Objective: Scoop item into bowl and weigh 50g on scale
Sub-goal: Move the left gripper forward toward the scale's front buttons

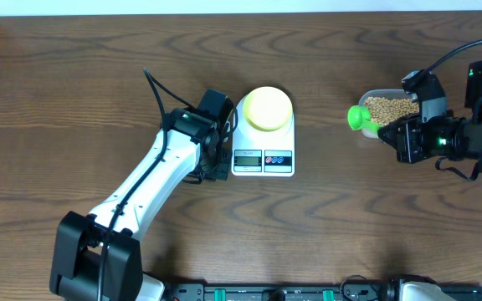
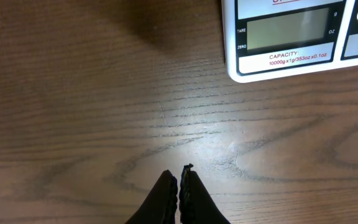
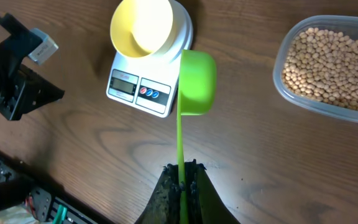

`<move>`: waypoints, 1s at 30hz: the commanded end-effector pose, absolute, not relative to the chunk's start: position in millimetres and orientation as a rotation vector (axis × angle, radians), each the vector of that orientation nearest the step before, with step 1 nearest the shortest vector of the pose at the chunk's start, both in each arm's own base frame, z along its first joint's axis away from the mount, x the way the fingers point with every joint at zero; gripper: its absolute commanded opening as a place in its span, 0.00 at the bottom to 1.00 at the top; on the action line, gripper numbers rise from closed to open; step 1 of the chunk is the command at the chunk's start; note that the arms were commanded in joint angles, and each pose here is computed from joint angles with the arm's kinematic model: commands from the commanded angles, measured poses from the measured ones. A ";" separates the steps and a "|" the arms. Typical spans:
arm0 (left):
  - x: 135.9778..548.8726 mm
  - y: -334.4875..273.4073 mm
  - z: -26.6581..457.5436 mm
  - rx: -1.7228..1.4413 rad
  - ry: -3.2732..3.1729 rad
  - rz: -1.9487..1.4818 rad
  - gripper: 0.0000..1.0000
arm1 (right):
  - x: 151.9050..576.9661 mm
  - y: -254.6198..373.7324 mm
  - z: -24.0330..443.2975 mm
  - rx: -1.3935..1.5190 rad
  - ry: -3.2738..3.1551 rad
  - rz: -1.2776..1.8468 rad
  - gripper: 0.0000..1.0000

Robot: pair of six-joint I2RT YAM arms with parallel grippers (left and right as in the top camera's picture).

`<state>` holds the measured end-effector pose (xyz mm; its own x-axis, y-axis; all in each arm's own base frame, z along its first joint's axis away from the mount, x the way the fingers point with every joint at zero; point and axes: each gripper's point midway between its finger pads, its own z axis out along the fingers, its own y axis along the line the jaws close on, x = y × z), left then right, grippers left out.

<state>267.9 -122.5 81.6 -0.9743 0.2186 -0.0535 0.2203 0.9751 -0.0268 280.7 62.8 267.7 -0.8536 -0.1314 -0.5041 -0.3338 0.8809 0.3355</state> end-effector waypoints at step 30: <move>276.2 -210.2 104.4 0.567 2.882 -0.650 0.07 | 321.8 52.8 288.6 -0.192 2.430 0.494 0.01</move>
